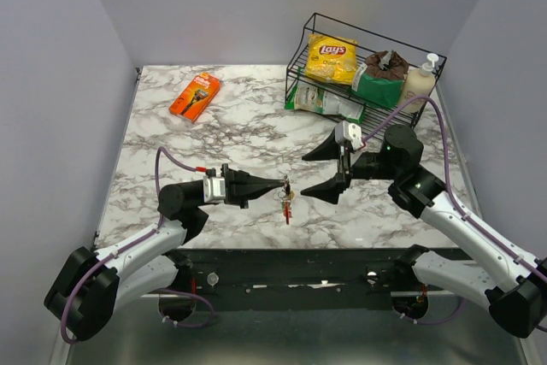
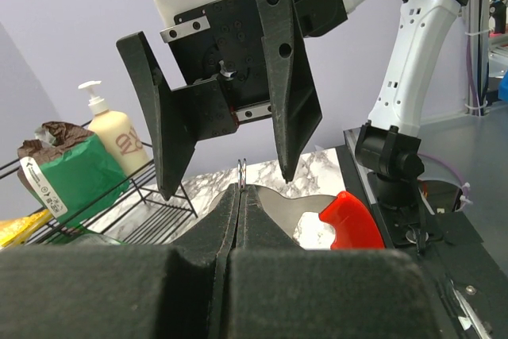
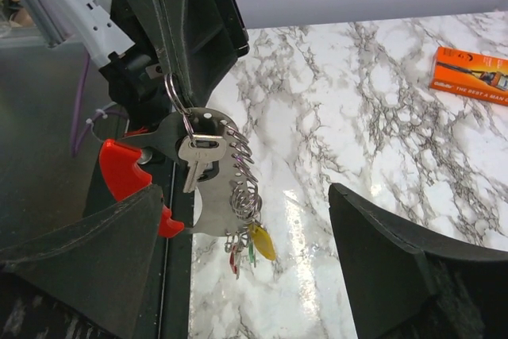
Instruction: Put the keys on the keyring
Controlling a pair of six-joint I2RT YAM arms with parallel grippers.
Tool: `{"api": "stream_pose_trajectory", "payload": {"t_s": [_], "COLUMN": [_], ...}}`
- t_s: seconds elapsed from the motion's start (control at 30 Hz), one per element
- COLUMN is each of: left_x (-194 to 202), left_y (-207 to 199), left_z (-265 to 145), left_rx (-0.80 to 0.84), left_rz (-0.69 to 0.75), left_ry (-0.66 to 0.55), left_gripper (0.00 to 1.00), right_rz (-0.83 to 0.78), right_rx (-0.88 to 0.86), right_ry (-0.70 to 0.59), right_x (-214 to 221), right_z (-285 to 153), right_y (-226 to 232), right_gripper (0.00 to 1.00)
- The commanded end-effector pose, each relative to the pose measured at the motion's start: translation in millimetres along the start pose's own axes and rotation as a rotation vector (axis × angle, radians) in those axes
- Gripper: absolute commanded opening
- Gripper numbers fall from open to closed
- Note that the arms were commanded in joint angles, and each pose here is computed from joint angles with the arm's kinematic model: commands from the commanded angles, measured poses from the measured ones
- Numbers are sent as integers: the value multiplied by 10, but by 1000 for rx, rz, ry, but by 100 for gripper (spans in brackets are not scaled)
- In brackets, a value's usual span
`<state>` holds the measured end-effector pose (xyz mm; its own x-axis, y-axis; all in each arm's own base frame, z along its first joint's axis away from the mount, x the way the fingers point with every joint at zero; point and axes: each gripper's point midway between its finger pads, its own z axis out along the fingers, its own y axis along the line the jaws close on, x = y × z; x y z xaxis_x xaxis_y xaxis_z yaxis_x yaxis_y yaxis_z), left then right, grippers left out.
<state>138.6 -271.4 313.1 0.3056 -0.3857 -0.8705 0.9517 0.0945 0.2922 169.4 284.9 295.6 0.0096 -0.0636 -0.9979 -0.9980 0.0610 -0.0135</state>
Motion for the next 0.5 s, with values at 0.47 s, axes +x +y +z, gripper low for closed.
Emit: {"api": "stream_pose_trajectory", "payload": {"t_s": [0.47], "left_x": [-47], "left_y": [-2], "left_z": [10], "left_rx": [2], "left_rz": [39], "left_ry": [-23], "left_gripper": [0], "right_rz": [-12], "right_rx": [-159], "right_ry": [-100], "right_x": [-415], "right_z": [72], "right_y": [161], "right_gripper": [85]}}
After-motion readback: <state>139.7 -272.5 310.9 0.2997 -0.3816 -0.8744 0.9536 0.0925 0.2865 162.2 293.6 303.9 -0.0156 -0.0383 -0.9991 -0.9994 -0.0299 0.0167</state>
